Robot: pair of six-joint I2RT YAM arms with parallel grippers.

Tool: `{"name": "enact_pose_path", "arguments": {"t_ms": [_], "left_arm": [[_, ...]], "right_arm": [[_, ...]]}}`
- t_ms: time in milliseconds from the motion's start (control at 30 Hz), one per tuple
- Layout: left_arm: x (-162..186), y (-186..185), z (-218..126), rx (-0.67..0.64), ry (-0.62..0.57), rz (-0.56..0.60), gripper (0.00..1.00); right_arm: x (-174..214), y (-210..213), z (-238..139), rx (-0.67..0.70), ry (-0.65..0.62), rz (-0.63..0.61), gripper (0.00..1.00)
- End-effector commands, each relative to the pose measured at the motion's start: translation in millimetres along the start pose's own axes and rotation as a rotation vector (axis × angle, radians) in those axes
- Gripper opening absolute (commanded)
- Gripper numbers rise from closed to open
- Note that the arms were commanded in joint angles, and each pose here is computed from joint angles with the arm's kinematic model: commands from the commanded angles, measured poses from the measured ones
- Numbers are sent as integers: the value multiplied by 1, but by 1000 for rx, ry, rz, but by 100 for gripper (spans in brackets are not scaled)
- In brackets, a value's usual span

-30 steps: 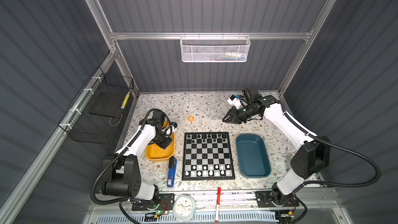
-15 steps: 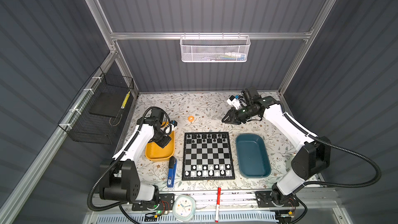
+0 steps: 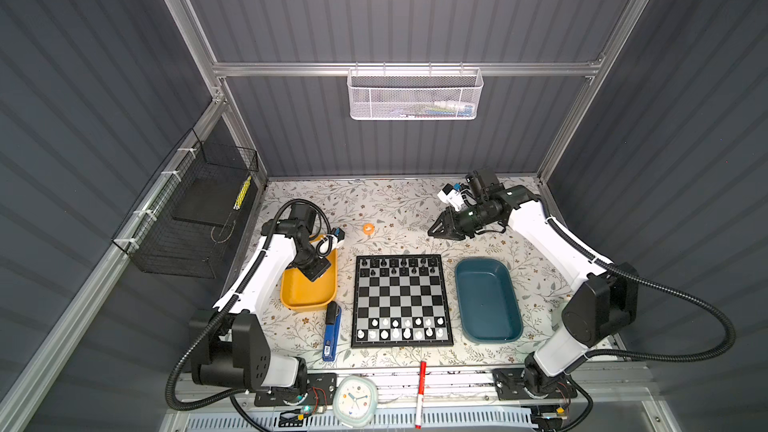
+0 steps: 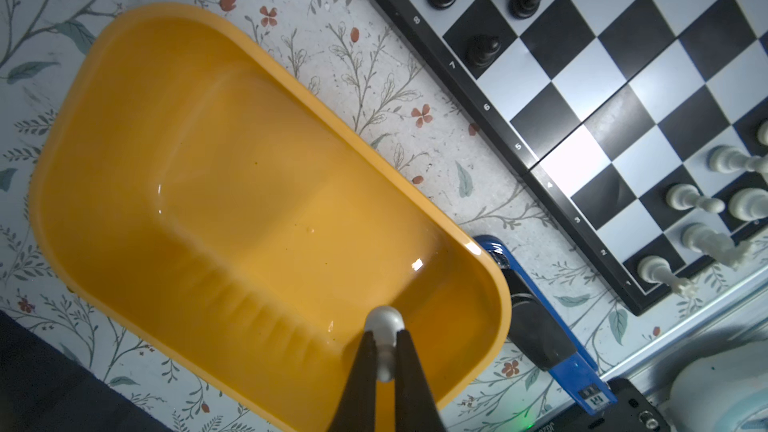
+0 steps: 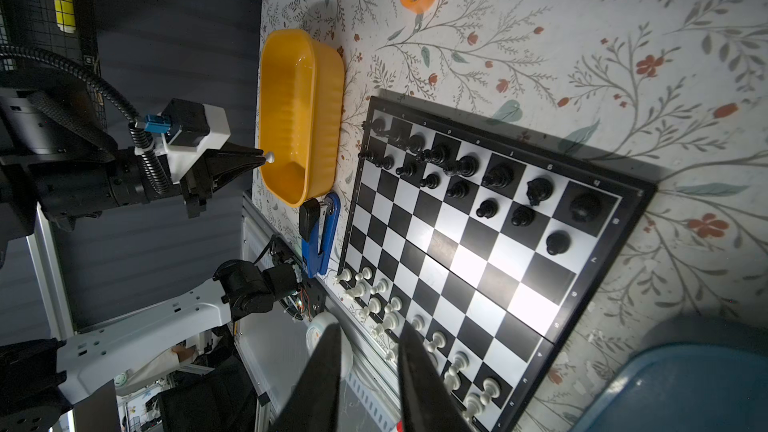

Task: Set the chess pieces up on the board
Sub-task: 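Carry the white pawn over the board's nearest white row with the left gripper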

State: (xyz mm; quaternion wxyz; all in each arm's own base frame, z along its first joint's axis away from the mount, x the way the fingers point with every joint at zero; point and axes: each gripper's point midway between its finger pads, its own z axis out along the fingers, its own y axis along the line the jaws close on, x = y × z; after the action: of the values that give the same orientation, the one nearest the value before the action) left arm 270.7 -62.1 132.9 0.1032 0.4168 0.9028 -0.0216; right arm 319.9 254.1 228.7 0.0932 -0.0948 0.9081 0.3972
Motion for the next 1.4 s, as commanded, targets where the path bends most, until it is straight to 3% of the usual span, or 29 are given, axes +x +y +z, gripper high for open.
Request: {"name": "enact_pose_path", "arguments": {"t_ms": [0, 400, 1000, 1367], "left_arm": [[-9, -14, -12, 29, -25, 88, 1], [-31, -38, -8, 65, -34, 271, 1], [-36, -120, 16, 162, -6, 519, 0], [-34, -147, 37, 189, -5, 558, 0]], "right_arm": [[4, 10, -7, -19, -4, -28, 27], [23, 9, -15, 3, 33, -36, 27], [60, 4, -33, 27, 54, -20, 27], [84, -1, -47, 58, 31, 2, 27]]}}
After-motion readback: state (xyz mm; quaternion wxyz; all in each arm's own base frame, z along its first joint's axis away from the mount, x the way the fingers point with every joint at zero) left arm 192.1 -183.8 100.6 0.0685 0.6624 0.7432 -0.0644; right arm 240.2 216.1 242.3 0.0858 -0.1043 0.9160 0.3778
